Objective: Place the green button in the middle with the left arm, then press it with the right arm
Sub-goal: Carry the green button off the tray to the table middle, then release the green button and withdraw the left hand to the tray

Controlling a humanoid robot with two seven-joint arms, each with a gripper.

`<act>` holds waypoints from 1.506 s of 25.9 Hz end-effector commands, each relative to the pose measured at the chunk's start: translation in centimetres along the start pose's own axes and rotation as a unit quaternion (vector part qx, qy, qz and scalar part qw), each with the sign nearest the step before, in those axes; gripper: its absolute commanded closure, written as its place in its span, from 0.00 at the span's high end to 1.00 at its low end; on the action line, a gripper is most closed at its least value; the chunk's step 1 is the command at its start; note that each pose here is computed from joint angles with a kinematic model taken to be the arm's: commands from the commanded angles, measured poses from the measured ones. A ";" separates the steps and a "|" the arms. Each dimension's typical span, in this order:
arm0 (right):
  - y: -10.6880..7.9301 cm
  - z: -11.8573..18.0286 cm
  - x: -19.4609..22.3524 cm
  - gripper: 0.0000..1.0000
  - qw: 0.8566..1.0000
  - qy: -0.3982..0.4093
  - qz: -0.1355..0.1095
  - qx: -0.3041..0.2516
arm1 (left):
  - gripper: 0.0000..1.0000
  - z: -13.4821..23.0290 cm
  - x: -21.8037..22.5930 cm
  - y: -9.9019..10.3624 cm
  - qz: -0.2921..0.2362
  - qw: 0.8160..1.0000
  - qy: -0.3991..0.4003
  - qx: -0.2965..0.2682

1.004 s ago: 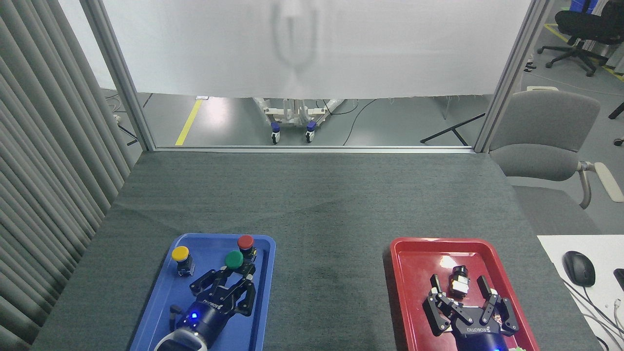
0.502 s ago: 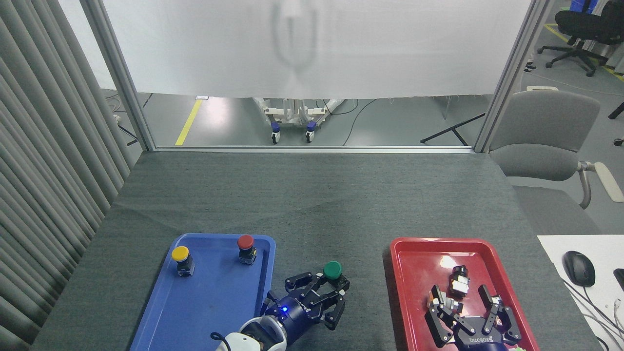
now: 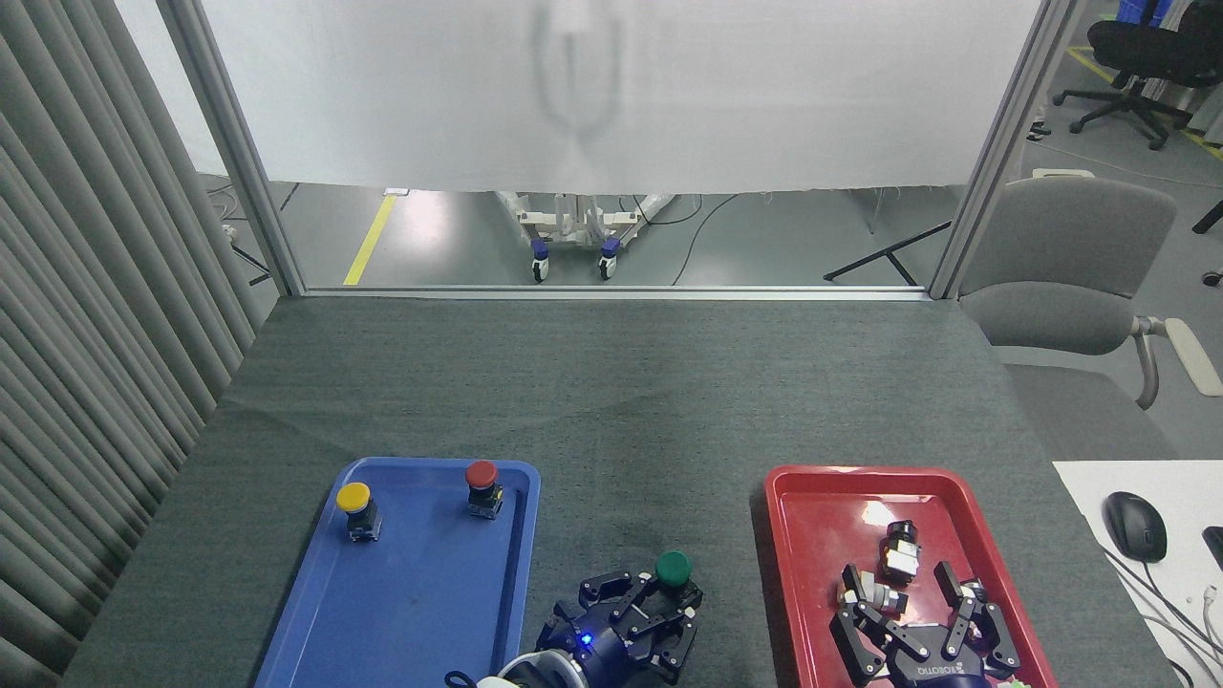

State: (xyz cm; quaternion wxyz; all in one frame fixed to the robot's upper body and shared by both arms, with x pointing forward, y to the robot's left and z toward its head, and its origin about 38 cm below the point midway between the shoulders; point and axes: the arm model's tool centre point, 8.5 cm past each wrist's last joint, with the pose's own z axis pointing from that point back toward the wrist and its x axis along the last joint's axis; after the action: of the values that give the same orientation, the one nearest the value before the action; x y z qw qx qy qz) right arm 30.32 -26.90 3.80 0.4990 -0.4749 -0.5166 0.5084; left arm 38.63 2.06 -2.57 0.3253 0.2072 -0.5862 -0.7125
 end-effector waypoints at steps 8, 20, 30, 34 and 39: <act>0.1 0.0 0.4 0.98 1.000 0.000 0.004 0.003 | 0.99 -0.1 0.9 -0.4 -0.004 1.000 -0.005 0.002; 1.5 -1.0 5.8 0.45 0.998 -0.061 0.010 0.020 | 0.99 14.6 -4.4 3.2 -0.026 0.956 0.263 0.130; 1.9 -3.4 12.6 0.03 0.992 -0.119 0.031 0.021 | 0.99 23.2 -10.8 1.5 -0.029 0.907 0.406 0.106; 2.2 -4.6 14.8 0.00 0.990 -0.131 0.032 0.026 | 0.99 23.1 -10.9 1.8 -0.030 0.907 0.405 0.110; 2.9 -4.5 15.9 0.00 0.989 -0.137 0.038 0.044 | 0.99 23.6 -11.5 1.9 -0.032 0.904 0.413 0.110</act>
State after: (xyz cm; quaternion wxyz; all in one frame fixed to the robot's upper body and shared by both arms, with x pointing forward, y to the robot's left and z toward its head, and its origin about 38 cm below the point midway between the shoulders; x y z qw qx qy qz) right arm 33.92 -11.41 1.67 0.4231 -0.4027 -0.5431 0.6032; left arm 31.17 25.94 3.52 0.4888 0.5314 -0.4708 -0.5070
